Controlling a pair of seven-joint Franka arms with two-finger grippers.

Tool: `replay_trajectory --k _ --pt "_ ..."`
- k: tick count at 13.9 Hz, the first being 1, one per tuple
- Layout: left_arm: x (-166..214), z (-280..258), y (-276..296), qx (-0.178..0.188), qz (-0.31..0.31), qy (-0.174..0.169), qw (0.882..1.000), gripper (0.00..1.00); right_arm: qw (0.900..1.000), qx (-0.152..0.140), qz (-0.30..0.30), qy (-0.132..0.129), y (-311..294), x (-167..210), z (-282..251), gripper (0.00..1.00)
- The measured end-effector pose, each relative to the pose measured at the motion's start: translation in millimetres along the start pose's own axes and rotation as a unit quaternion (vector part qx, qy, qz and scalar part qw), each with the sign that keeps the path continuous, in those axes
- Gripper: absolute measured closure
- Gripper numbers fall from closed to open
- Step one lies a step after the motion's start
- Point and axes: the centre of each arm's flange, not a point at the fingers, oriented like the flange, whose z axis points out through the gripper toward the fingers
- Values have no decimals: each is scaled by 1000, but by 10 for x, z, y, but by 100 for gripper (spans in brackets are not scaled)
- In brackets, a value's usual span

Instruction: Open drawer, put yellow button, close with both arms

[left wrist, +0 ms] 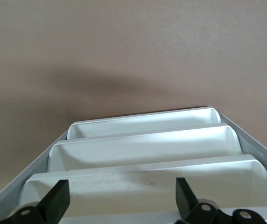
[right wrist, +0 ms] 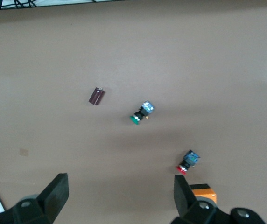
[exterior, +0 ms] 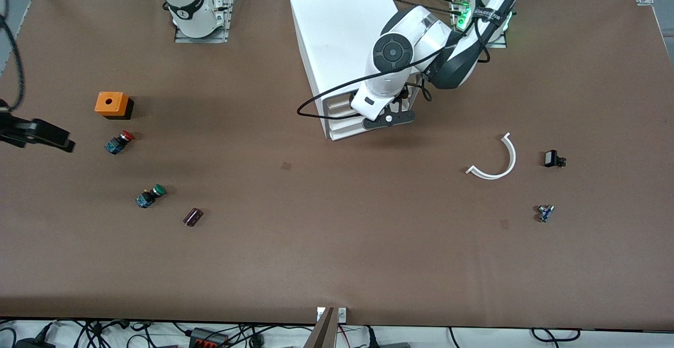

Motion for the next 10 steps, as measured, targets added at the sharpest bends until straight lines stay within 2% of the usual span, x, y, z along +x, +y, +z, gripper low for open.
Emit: replay_trajectory --k 5,10 --pt "64 -57 -52 -6 -10 3 1000 0 1000 2 1 -7 248 -208 -64 0" --pt "774 -598 -623 -48 -33 33 998 0 1000 -1 0 -16 257 -350 20 0"
